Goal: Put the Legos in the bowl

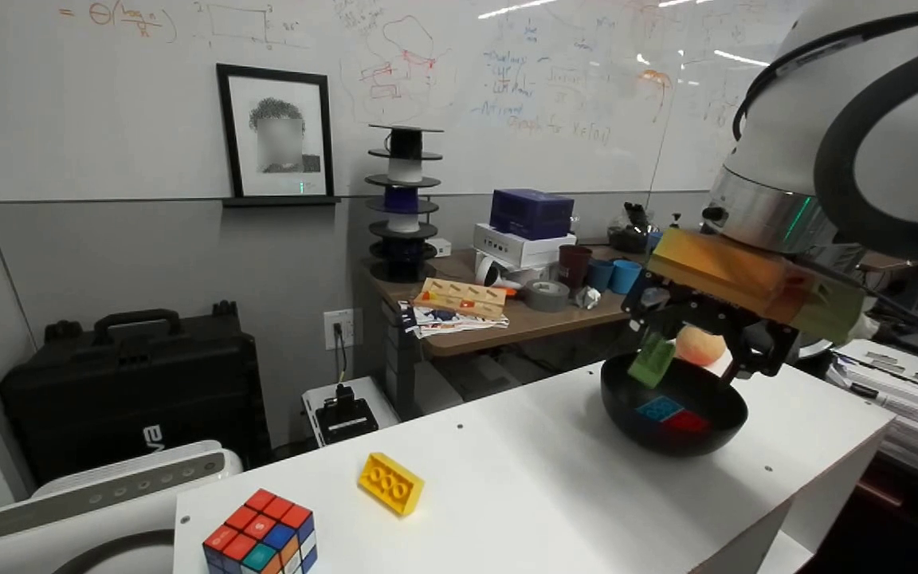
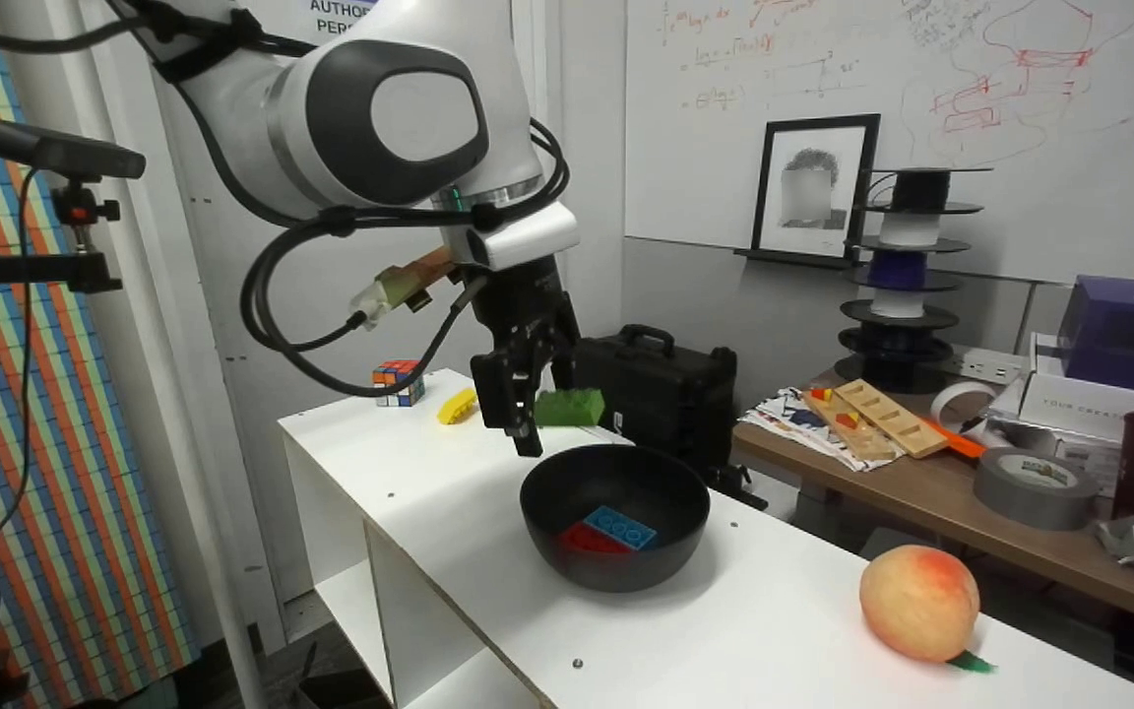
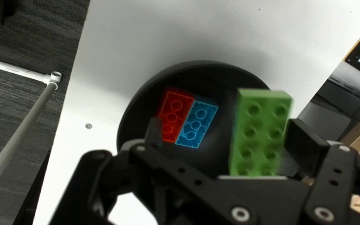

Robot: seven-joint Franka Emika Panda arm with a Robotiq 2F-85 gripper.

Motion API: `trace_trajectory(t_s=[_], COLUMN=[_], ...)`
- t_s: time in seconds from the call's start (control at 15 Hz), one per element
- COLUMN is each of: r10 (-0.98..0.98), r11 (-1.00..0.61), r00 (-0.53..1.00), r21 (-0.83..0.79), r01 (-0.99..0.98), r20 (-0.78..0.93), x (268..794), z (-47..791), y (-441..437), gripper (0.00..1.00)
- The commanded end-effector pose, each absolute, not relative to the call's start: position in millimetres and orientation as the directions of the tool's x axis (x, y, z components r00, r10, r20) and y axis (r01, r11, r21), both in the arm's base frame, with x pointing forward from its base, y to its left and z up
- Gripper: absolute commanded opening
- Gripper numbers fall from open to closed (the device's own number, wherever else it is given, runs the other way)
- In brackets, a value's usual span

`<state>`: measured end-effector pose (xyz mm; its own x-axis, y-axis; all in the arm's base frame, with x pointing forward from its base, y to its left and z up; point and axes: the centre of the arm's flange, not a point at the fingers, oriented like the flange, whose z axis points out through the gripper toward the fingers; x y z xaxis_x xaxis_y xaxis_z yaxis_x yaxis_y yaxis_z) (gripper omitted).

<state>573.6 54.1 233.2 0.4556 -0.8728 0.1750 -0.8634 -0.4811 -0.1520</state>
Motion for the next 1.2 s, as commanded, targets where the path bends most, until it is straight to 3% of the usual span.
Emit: trace_trajectory(t_s=[0.0,0.4,0.53,1.13], r10=[-0.885,-0.896,-0.867,-0.509], r11=[-0.458,-0.438,-0.496,-0.861], r00=[0.43,0.412,0.469,0.843], r21=[-0.172,-0.19,-0.204,-0.091], r01=[-0.872,-0.879,-0.844,-0.501], r20=[0.177,0.164,0.165,0.175], x=[578,572,575,578], z=[230,229,233,263], y=[56,49,60,275], gripper=[1.0,1.0,1.0,1.0])
